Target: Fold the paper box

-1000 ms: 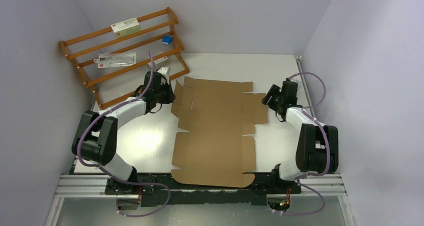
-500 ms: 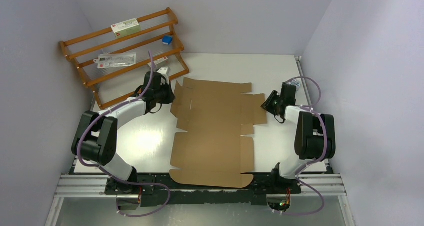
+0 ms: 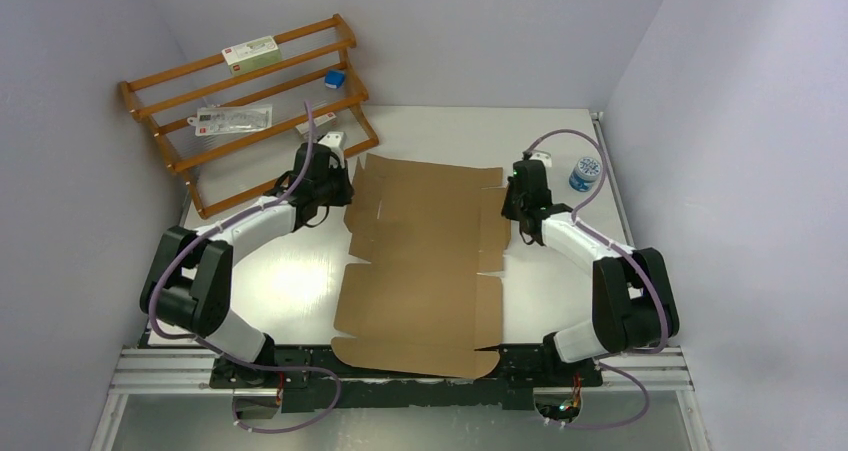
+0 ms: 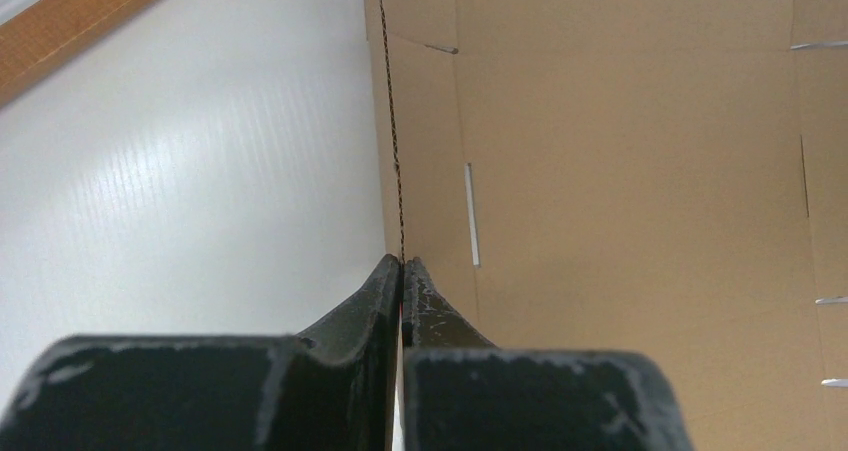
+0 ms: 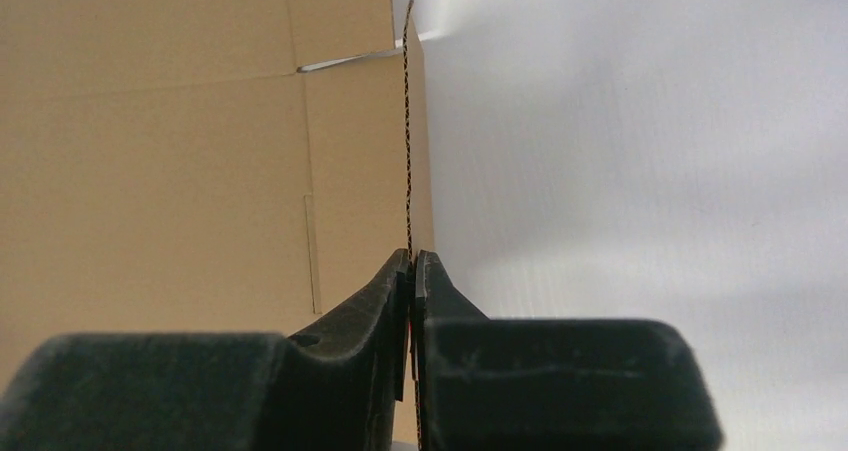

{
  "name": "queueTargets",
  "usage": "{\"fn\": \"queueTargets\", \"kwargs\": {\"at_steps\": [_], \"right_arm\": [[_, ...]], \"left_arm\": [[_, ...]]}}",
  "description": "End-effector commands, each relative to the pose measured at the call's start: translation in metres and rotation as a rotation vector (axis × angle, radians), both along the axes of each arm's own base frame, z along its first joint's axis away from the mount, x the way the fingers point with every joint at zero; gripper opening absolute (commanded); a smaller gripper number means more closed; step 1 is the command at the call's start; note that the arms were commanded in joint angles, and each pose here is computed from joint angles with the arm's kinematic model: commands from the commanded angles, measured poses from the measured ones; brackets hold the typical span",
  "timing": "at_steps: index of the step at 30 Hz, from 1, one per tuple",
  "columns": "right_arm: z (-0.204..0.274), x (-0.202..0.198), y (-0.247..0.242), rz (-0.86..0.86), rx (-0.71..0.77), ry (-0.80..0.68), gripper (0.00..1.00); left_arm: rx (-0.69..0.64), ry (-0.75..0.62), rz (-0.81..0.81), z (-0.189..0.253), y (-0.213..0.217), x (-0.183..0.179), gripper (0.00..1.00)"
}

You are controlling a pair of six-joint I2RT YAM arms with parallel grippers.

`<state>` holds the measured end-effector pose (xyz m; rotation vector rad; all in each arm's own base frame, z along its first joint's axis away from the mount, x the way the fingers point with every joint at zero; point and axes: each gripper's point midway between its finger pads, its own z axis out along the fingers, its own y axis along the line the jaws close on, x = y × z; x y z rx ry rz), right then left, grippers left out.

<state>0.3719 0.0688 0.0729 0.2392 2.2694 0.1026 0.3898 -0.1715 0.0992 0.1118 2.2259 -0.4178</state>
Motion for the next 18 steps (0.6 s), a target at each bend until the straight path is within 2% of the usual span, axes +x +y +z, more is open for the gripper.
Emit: {"fn": "queueTargets", "kwargs": {"at_steps": [1,10,18], "right_arm": [[0.019,0.000,0.005,-0.026,-0.111,-0.028,0.07],[0.046,-0.002,0.044,0.051,-0.113,-0.083,0.06],[0.038,-0.005,0.059,0.079,-0.128,-0.066,0.08]], "left_arm": [[-0.018,-0.050,-0.041,0.022,-0.022,-0.003,0.05],[-0.030,-0.082,-0.079,0.038,-0.047,-0.013,0.05],[-0.009,-0.091,-0.070,0.040,-0.049,-0.013,0.05]]}}
